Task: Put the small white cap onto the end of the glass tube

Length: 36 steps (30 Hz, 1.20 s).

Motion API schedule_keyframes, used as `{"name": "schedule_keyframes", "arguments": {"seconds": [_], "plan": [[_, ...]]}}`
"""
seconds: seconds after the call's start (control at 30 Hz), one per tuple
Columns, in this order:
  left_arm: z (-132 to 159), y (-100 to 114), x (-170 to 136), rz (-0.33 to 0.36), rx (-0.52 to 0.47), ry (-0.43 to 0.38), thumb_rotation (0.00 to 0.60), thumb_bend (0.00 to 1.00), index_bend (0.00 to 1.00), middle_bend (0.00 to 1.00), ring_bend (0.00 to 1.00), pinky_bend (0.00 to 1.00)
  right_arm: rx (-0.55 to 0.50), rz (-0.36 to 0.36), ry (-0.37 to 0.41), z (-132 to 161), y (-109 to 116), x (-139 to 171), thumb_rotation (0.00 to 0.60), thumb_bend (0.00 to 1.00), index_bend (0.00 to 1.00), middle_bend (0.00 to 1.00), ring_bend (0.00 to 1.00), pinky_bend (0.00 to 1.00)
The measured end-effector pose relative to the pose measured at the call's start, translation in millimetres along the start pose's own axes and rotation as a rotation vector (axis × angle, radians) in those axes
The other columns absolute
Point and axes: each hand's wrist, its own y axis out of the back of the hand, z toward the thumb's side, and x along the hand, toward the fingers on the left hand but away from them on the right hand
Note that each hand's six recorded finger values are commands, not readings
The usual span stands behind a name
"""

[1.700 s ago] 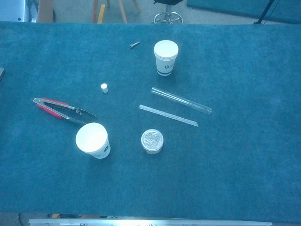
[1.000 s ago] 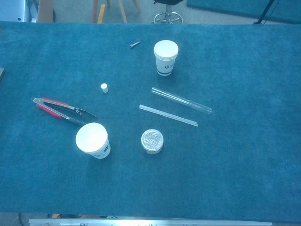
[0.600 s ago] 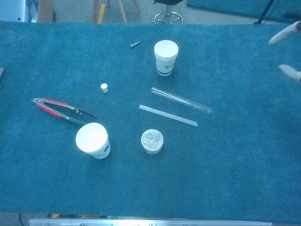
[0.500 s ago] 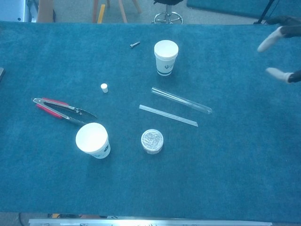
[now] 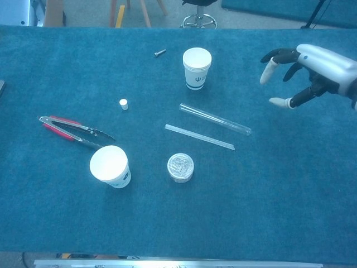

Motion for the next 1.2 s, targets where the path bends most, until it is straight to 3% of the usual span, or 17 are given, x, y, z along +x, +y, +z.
{"name": "schedule_keyframes", "arguments": {"seconds": [0.2,0.37,0.57,0.93,1.2], "plan": [[3,0,-1,0.001,-0.008,-0.015,0.600,0.33,0.18,0.07,0.00,0.05,0.147,0.012,-0.025,5,-15,-11,0.600,0.21,0.44,0.23,0.17,0.39],[5,-1,-1,0.002,-0.016,-0.027,0.600,0.33,0.19,0.07,0.00,0.05,0.186,0.039,-0.056,9,-27,-24,0.600,0.21,0.44,0.23,0.17,0.40],[5,-2,-1,0.004,-0.015,-0.034,0.600,0.33,0.19,0.07,0.00,0.05,0.245,0.050,-0.060,16,-40,-38,0.600,0.21,0.45,0.23,0.18,0.49],[8,-6,-1,0.003,-0.030,-0.056,0.600,0.33,0.19,0.07,0.00,0.05,0.366,0.075,-0.034,44,-65,-60,0.600,0.21,0.45,0.23,0.18,0.49],[7,-9,-1,-0.004,-0.048,-0.070,0.600,0.33,0.20,0.07,0.00,0.05,0.454,0.089,-0.039,43,-83,-64,0.600,0.21,0.45,0.23,0.18,0.50]]}}
